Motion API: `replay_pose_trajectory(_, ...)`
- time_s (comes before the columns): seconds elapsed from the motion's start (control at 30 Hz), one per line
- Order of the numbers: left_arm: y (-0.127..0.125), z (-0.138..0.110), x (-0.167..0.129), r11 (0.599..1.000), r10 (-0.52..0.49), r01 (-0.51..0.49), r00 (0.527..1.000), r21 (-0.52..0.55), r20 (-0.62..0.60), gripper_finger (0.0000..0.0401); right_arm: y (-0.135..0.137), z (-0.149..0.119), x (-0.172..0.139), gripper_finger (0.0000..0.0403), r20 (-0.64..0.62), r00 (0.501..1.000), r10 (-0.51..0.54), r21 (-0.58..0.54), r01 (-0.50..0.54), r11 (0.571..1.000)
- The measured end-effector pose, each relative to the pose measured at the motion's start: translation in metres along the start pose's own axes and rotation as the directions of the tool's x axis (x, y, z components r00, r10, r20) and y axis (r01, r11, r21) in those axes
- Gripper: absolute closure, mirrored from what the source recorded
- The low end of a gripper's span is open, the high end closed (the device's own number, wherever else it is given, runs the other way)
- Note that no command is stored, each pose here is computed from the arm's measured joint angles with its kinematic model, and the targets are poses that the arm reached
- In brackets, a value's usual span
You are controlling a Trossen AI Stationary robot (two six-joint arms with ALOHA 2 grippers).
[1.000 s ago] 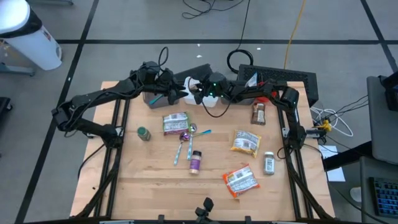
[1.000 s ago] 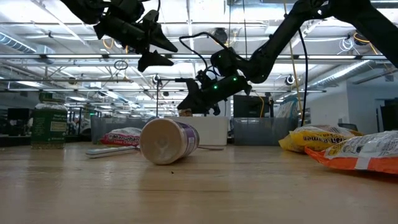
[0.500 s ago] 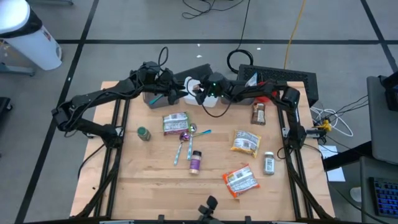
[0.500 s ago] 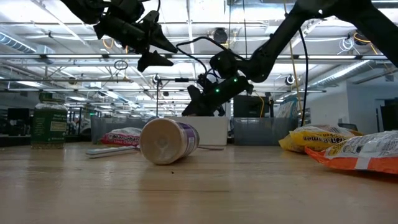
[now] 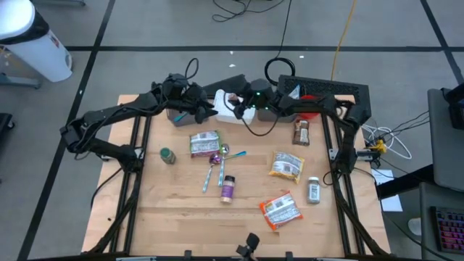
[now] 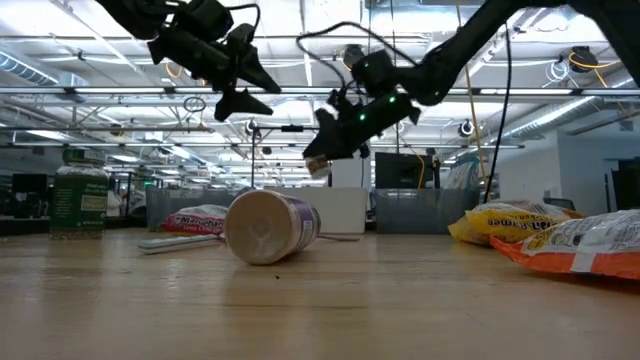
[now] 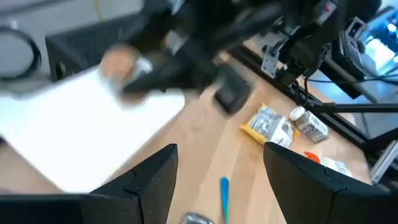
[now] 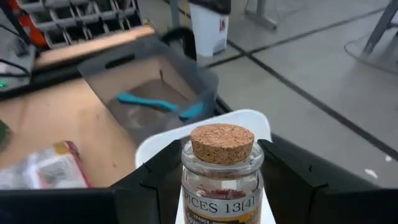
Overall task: Pick & Place Food Item
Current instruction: Put the brown seasoning bottle into the white bin
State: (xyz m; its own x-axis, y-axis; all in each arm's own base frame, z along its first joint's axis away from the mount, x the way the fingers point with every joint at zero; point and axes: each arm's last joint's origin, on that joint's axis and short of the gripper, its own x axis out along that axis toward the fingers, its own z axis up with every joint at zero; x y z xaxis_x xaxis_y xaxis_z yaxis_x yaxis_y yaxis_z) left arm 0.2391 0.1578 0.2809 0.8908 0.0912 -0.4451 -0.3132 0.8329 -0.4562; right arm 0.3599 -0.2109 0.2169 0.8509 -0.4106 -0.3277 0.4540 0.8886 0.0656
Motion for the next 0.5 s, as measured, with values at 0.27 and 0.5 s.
replay_pose_trajectory(0.27,0.031,-0.023,0.017,0.9,0.046,-0.035,0.999,-0.434,0.015,0.0157,0.013,0.017,-0.049,0.0233,0.21,0.977,0.038,0.076,-0.055,0.996)
replay_pose_trajectory(0.5,0.045,-0.018,0.048,0.8,-0.123,0.161,0.987,-0.578,0.105,0.0157,0.04,0.023,-0.063,0.0233,0.273,0.953,0.13,0.071,-0.155,0.985)
